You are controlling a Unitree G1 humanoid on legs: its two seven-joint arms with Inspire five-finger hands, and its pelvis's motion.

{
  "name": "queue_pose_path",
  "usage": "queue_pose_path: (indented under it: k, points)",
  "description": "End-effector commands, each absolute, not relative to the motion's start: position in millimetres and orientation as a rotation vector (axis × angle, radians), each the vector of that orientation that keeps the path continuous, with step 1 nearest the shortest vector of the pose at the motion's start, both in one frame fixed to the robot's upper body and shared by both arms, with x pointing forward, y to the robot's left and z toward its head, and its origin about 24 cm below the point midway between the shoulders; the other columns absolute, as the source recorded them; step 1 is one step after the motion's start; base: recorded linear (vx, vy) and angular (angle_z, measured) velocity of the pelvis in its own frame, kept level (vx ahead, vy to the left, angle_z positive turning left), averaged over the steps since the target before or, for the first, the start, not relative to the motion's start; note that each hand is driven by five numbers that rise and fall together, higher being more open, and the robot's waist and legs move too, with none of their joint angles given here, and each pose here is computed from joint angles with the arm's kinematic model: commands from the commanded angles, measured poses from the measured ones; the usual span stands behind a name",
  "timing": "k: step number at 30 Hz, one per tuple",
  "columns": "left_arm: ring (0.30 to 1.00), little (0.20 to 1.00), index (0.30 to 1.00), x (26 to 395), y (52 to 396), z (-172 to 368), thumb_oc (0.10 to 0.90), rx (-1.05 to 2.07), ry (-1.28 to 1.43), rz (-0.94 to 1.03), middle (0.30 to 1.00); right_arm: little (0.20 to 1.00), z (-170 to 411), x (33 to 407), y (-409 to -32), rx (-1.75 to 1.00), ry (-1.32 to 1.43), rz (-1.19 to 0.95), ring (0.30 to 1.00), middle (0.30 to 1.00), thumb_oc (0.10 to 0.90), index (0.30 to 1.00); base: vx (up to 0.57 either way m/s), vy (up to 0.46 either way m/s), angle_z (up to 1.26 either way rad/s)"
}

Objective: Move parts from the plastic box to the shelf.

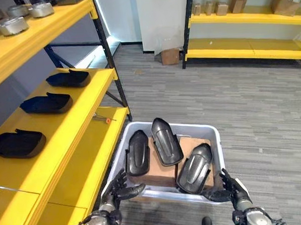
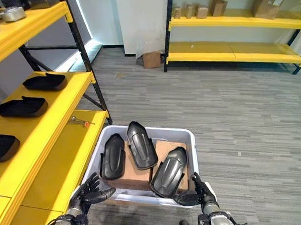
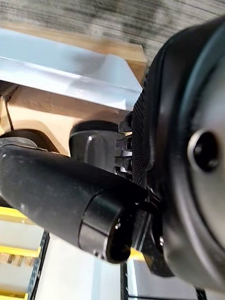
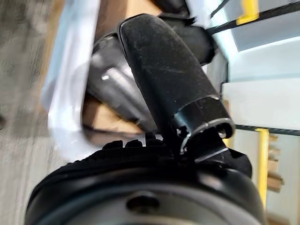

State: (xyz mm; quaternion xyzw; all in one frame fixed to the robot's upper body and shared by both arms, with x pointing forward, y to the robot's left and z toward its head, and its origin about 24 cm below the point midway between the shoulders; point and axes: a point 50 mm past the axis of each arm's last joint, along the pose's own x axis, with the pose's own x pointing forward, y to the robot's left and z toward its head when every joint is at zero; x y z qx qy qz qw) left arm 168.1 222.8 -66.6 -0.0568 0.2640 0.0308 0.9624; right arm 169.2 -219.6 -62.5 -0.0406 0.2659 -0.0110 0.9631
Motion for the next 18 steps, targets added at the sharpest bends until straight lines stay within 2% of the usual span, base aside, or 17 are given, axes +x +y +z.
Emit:
queue_pose_path:
  k: [1, 9, 18]
  points:
    - [1.0, 1.0, 1.0, 201.4, 213.9, -23.8, 0.9, -0.151, 0.265, 0.018, 1.0, 1.0, 4.1, 221.9, -213.9, -0.144, 0.158, 0.022, 1.0, 1.0, 0.9, 1.0, 0.01, 0.062, -0.01]
    - [1.0, 1.0, 1.0, 235.8, 205.5, 29.1, 0.9, -0.124, 0.017, -0.049, 1.0, 1.0, 88.9, 273.1, -195.7, -0.398, -0.248, 0.015, 1.0, 1.0, 0.9, 1.0, -0.1, 0.013, 0.0]
    - [1.0, 1.0, 1.0, 263.7, 187.7, 72.3, 0.9, -0.179, -0.18, -0.073, 1.0, 1.0, 116.0, 305.0, -165.9, -0.43, -0.363, 0.018, 1.0, 1.0, 0.9, 1.0, -0.11, -0.021, 0.06]
